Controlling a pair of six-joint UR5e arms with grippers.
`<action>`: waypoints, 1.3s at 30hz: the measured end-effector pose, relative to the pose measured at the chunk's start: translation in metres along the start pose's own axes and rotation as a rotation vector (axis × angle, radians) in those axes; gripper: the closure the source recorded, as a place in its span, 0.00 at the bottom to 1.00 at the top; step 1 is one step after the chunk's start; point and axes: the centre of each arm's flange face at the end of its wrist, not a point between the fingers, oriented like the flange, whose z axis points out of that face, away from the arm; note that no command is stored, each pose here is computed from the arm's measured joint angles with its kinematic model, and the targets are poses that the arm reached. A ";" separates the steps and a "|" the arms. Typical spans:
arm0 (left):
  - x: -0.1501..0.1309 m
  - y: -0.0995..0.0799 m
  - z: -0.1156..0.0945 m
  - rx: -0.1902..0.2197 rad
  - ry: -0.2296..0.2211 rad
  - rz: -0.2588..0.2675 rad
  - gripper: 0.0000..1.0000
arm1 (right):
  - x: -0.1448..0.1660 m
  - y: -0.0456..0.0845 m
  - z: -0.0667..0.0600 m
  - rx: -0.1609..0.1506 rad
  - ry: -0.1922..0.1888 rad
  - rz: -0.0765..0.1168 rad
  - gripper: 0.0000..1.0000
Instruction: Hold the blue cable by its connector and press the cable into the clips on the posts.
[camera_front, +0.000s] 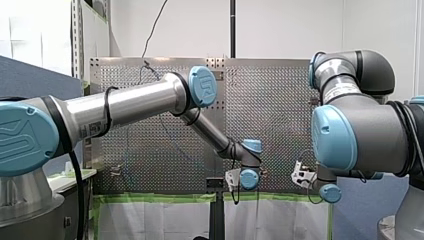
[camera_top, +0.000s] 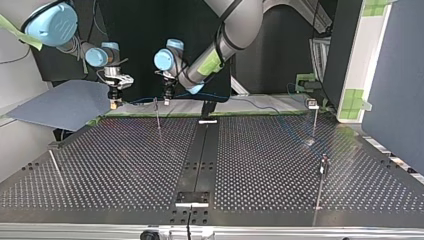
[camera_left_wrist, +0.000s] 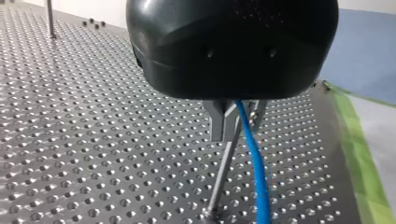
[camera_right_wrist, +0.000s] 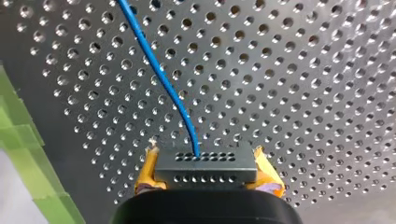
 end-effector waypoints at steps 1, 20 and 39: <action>0.000 0.001 0.001 0.003 -0.008 -0.005 0.98 | -0.001 0.000 0.000 0.000 -0.001 0.000 1.00; 0.006 0.014 0.004 0.003 -0.018 -0.011 0.98 | 0.002 0.000 0.006 0.008 0.007 -0.005 1.00; 0.022 0.033 0.027 -0.023 0.054 0.027 0.98 | 0.005 0.005 0.010 0.003 0.011 -0.004 1.00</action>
